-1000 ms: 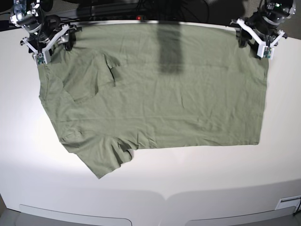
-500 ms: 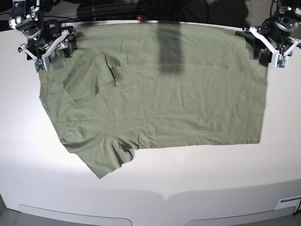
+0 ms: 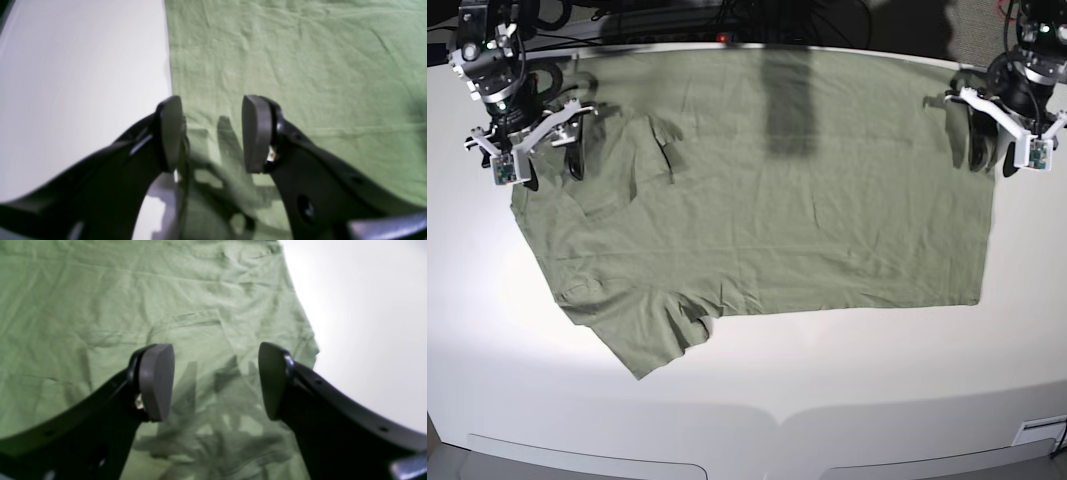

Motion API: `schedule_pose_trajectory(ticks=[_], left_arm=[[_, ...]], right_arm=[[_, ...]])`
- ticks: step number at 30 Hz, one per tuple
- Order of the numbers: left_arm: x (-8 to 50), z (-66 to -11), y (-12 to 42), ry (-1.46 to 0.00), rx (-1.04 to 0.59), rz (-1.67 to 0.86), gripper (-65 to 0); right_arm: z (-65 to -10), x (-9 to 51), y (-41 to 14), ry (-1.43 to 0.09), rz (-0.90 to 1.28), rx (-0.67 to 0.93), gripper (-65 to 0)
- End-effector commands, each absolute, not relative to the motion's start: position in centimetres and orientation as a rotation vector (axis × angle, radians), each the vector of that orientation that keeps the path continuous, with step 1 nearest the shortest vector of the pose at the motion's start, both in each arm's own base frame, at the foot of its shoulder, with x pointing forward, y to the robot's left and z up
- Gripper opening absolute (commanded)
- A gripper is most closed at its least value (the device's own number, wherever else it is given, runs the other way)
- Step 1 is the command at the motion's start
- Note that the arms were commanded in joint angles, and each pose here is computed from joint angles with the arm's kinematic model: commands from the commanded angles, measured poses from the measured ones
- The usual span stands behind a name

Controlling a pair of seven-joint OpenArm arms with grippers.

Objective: Fold the T-shirt properly
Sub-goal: 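Open both grippers and release the shirt's shoulder edges, then swing both arms outward past the shirt's hem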

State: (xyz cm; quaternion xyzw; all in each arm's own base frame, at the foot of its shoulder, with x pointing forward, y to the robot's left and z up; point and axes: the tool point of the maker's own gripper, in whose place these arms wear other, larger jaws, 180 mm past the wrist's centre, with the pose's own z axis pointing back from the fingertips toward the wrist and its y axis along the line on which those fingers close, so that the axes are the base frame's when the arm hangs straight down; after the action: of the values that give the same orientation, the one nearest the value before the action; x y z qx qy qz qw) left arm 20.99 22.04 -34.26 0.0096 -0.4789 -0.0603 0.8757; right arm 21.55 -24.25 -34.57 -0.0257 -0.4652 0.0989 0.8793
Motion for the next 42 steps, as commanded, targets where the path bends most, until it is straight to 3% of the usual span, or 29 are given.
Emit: schedule_pose_trajectory(ticks=[1,6,9,11,16,26,33,38,42], left_arm=[[21.3,-33.2,22.1,-1.039,0.026,-0.123,-37.1],[21.3,-33.4,21.7,-1.042,0.015,-0.097,-34.1],[21.2,-33.4,21.7,-1.043,0.018,-0.1,-19.6],[21.6,-32.8,21.6,-1.083,0.016,-0.1,-19.5],[22.9,-29.8,21.4,-1.263,-0.004,-0.08,-19.5],[22.8,-30.1,21.4,-1.247,-0.021,-0.062,-19.5],[24.1,-30.1,21.2,-1.229,-0.023,-0.052,-19.5],[27.1,-26.5,21.1,-1.391,-0.025,-0.054,-19.5],[29.3,-24.5,21.2,-1.453,-0.021,-0.056,-19.5]], right_arm=[[-33.4,22.2,-24.1,-1.019,0.201,-0.055,-26.0],[-34.3,22.1,-23.4,-0.986,0.151,-0.036,-26.0],[-34.6,22.3,-23.3,-0.967,0.14,-0.035,-24.7],[-34.6,22.4,-23.4,-0.963,0.144,-0.04,-17.1],[-34.6,22.5,-23.8,-0.962,0.178,-0.089,-17.3],[-31.9,24.2,-23.1,-1.127,0.158,-0.041,-17.5],[-32.7,24.9,-23.3,-1.049,0.143,-0.047,-17.5],[-31.1,27.2,-22.1,-1.105,0.098,0.043,-17.5],[-29.5,29.1,-20.3,-1.144,0.181,0.114,-17.5]])
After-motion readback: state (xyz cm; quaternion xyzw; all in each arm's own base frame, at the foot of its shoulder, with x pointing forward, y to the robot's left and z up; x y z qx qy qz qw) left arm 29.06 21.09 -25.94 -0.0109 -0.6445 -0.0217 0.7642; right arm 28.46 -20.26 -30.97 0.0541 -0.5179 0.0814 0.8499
